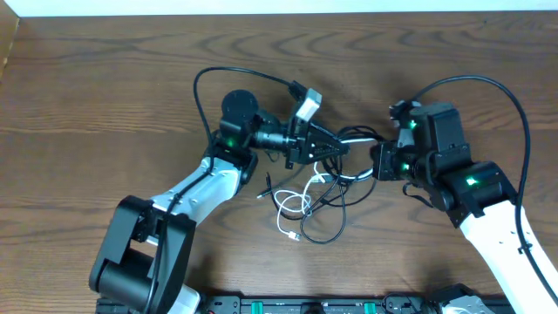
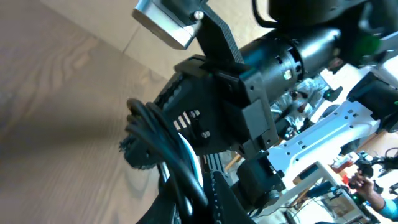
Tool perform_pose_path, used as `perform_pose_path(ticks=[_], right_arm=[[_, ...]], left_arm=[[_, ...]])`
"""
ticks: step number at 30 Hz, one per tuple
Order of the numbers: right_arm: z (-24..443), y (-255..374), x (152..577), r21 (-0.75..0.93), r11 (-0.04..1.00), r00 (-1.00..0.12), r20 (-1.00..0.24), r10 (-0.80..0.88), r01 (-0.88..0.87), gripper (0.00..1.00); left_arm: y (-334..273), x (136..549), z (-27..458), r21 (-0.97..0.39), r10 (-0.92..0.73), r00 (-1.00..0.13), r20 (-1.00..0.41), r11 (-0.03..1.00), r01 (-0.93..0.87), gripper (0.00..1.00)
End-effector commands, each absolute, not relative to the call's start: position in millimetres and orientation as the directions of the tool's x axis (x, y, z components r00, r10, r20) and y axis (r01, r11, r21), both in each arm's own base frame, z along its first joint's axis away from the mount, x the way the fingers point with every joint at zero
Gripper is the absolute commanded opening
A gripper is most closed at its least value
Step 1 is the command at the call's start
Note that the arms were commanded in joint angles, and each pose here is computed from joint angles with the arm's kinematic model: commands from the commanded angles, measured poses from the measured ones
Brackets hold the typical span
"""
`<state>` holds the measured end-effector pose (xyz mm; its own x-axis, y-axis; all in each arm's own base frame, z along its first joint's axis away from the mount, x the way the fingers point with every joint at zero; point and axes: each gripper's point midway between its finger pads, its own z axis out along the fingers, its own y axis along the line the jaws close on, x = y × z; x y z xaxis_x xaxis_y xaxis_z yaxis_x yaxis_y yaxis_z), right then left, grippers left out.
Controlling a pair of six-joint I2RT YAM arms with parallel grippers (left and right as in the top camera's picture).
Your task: Untangle cables
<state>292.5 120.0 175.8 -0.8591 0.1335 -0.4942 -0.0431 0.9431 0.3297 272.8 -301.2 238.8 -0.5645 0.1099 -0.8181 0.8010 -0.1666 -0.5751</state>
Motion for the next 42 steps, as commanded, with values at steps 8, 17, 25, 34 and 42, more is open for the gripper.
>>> perform_pose_path(ticks=[8, 17, 25, 34, 42], right_arm=[[175, -56, 288, -0.057, 0.707, -0.541, -0.688, 0.484, 0.705, 0.01], [164, -64, 290, 0.017, 0.718, -0.561, -0.612, 0.558, 0.696, 0.01], [191, 90, 319, 0.344, 0.882, -0.767, -0.641, -0.031, -0.323, 0.01], [206, 123, 301, 0.252, 0.69, -0.577, -0.764, -0.289, -0.678, 0.01], [210, 128, 300, 0.26, 0.663, -0.559, -0.779, -0.286, -0.702, 0.01]], left_arm=[[-261, 277, 263, -0.504, 0.111, -0.492, -0.863, -0.204, 0.839, 0.09], [-225, 307, 263, -0.517, 0.051, -0.514, -0.856, -0.099, 0.85, 0.08], [-232, 302, 263, -0.516, 0.062, -0.512, -0.857, -0.116, 0.849, 0.31], [-232, 302, 263, -0.516, 0.062, -0.512, -0.857, -0.116, 0.849, 0.63], [-232, 302, 263, -0.509, 0.061, -0.505, -0.861, -0.116, 0.853, 0.66]])
